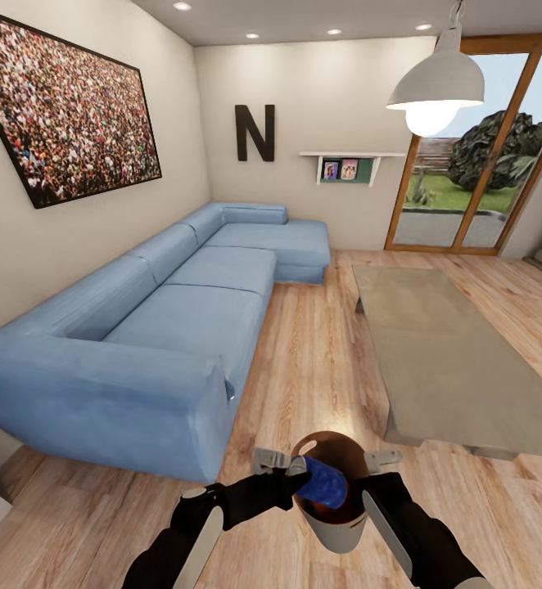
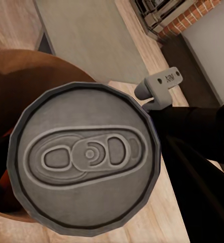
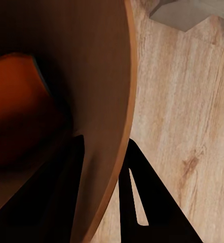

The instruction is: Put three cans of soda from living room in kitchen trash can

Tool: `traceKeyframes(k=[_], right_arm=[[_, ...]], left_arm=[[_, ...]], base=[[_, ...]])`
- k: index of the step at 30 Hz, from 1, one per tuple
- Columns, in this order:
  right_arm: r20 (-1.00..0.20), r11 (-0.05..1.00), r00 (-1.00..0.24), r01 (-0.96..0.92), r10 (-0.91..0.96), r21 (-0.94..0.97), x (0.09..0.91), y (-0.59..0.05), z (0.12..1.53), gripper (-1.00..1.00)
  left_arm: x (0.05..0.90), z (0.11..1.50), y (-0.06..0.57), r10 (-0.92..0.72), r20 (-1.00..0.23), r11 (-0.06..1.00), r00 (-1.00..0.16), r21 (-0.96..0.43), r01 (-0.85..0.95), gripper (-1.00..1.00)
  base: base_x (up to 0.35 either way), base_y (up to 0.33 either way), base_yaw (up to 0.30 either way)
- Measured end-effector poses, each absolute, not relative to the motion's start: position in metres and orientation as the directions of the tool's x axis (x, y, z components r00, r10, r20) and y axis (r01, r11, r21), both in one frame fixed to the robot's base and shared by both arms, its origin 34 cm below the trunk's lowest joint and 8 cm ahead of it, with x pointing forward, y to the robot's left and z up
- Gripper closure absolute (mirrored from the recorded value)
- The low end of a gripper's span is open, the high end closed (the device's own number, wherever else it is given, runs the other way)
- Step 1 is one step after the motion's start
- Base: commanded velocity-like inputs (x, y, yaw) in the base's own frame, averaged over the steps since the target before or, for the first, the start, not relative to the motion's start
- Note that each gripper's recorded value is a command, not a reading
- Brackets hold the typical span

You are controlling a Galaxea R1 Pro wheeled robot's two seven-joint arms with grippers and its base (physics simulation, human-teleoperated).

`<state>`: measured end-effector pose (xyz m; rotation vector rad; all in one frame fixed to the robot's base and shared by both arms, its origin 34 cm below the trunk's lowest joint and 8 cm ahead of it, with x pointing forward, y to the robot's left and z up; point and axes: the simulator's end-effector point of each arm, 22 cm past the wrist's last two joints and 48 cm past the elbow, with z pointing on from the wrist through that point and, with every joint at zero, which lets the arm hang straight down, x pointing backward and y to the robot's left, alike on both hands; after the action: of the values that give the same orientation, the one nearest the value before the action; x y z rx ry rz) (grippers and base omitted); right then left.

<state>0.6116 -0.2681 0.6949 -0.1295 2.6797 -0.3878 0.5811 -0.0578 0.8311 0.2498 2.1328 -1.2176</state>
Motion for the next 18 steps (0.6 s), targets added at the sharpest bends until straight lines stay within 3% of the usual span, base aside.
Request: traceKeyframes(k=[6,11,18], right_arm=[[-0.400,0.957,-0.904,-0.031,-0.150,-0.289,0.612,-0.267,0.695,1.00],[-0.400,0.958,-0.904,-0.032,-0.150,-0.286,0.612,-0.265,0.695,1.00],[-0.401,0.958,-0.904,-0.033,-0.149,-0.284,0.612,-0.263,0.695,1.00]], left_arm=[[0.583,0.829,-0.056,-0.153,-0.628,0.558,-0.763,-0.692,0.458,1.00],[0.603,0.811,-0.033,-0.169,-0.648,0.680,-0.743,-0.622,0.389,1.00],[0.612,0.809,-0.024,-0.186,-0.668,0.719,-0.720,-0.592,0.364,1.00]], base=[[0.000,0.000,0.000],[0.000,0.000,0.000],[0.000,0.000,0.000]])
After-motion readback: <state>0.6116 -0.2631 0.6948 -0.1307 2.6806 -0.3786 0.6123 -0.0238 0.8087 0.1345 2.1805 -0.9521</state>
